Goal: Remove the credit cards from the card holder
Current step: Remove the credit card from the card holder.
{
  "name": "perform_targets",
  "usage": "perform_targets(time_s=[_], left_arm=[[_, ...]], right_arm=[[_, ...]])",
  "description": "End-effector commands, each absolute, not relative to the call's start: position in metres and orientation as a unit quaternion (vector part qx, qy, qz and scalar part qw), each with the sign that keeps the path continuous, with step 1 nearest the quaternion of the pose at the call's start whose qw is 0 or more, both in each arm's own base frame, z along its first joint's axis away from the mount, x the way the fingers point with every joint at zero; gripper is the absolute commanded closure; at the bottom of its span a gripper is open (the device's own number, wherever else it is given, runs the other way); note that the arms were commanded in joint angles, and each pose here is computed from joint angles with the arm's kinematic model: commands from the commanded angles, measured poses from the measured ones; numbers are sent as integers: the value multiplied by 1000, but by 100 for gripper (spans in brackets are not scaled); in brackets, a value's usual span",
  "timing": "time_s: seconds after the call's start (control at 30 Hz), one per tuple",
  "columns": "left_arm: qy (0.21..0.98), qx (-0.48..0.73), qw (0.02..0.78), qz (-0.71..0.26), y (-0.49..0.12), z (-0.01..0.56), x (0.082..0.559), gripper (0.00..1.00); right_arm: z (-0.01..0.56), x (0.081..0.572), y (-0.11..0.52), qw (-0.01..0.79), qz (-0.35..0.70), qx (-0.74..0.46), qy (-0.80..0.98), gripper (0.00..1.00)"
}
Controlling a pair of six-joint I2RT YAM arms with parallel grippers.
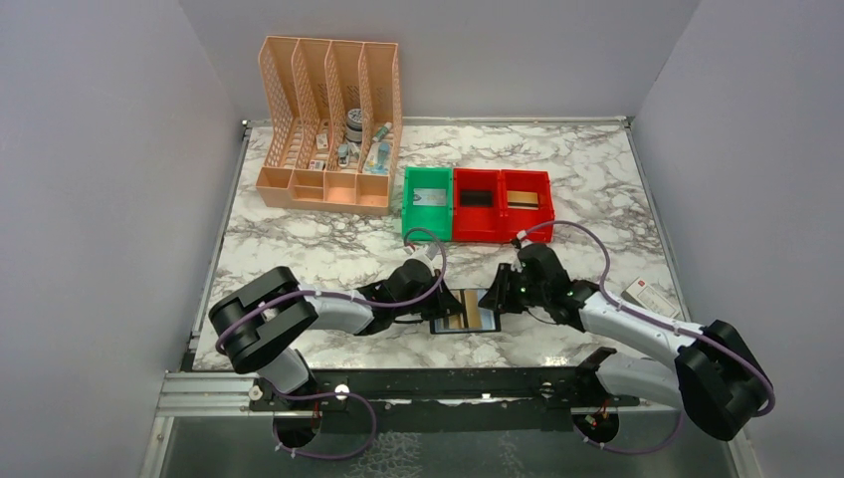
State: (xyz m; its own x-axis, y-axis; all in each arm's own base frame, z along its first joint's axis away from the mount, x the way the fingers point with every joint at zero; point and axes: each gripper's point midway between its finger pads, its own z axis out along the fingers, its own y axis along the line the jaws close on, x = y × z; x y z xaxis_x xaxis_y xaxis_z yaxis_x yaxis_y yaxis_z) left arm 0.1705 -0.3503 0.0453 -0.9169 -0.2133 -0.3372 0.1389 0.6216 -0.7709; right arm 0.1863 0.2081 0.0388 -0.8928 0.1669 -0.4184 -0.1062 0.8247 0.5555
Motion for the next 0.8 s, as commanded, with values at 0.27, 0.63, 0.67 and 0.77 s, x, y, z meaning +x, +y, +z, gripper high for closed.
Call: perform_targets(time_s=[0.27, 0.63, 0.67, 0.77], left_arm=[[875, -17, 211, -435, -353, 49, 173, 91], [873, 4, 197, -446, -367, 51, 173, 86], [872, 3, 202, -447, -366, 53, 174, 90], [870, -12, 221, -440, -357, 58, 178, 100]], right_arm=[[30, 190, 209, 197, 263, 23, 944, 77], [0, 172, 192, 179, 240, 55, 952, 78], [0, 174, 191, 183, 238, 56, 952, 78], [5, 180, 188, 198, 230, 59, 951, 78]])
